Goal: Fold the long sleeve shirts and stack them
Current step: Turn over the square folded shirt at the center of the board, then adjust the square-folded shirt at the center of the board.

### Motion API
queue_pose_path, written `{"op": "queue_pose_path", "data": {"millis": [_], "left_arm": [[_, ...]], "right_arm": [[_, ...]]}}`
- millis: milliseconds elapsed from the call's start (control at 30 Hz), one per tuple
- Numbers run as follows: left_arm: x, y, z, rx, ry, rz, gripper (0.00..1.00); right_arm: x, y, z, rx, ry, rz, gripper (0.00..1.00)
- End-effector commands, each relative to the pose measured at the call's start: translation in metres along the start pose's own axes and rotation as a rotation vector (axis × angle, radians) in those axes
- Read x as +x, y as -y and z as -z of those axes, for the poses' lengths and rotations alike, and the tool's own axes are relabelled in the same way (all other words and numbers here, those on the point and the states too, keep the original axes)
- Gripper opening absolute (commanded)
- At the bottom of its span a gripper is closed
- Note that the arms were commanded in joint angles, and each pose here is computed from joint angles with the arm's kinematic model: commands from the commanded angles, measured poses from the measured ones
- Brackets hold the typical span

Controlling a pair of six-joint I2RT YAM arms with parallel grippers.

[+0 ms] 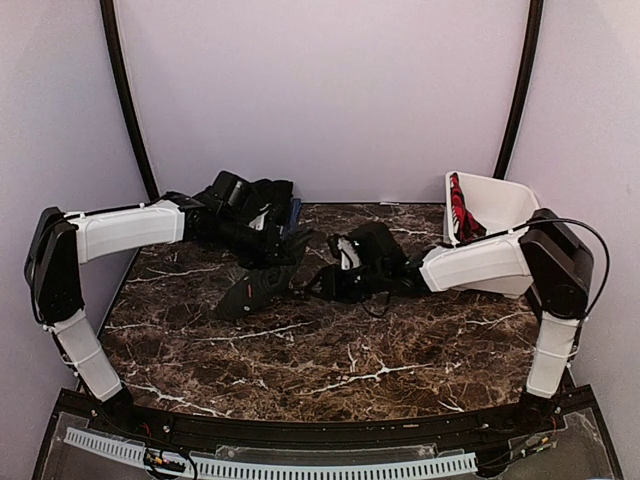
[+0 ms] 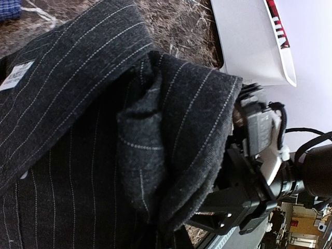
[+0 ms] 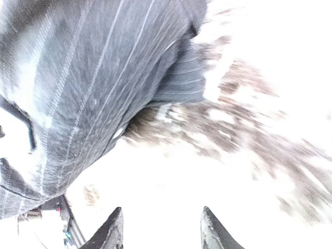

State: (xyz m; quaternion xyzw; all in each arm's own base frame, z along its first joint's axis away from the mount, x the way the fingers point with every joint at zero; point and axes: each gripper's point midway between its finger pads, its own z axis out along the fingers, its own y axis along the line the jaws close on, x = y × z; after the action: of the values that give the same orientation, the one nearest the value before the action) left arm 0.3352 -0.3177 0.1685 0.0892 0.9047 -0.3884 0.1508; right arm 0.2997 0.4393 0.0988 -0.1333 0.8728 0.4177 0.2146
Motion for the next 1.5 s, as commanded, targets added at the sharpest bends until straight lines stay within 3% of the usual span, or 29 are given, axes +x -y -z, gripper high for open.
{"op": "queue_pose_path", "data": {"millis": [0, 67, 133, 200, 267, 400, 533, 800, 1067, 1467], "left_arm": [[0.020, 0.038, -0.030, 0.045, -0.004, -0.025, 0.05], [0.035, 0.056, -0.053, 0.082, -0.031, -0.021, 0.13], [0.049, 0.073, -0.074, 0.096, -0.067, -0.032, 0.31], [0.057, 0.088, -0.091, 0.104, -0.095, -0.059, 0.58], [0.059, 0.096, -0.100, 0.110, -0.102, -0.067, 0.63], [0.044, 0.102, -0.091, 0.080, -0.045, -0.096, 0.68], [0.020, 0.083, -0.063, -0.013, 0.043, -0.096, 0.68], [-0.017, -0.035, -0.010, -0.240, 0.118, -0.001, 0.68], [0.004, -0.117, -0.002, -0.390, 0.013, 0.024, 0.69], [0.040, -0.134, -0.031, -0.318, -0.127, 0.051, 0.73]], "right_arm": [[0.001, 0.048, 0.054, 0.225, 0.095, 0.008, 0.49], [0.004, 0.064, 0.084, 0.286, 0.139, -0.022, 0.54], [0.007, 0.076, 0.104, 0.329, 0.174, -0.045, 0.58], [0.010, 0.084, 0.117, 0.366, 0.191, -0.049, 0.63], [0.015, 0.090, 0.123, 0.395, 0.178, -0.058, 0.65], [0.026, 0.091, 0.123, 0.384, 0.145, -0.077, 0.67], [0.040, 0.097, 0.117, 0.377, 0.102, -0.091, 0.68], [0.049, 0.093, 0.091, 0.349, 0.033, -0.086, 0.69], [0.046, 0.105, 0.073, 0.387, 0.022, -0.079, 0.67], [0.050, 0.114, 0.048, 0.471, -0.042, -0.005, 0.58]]}}
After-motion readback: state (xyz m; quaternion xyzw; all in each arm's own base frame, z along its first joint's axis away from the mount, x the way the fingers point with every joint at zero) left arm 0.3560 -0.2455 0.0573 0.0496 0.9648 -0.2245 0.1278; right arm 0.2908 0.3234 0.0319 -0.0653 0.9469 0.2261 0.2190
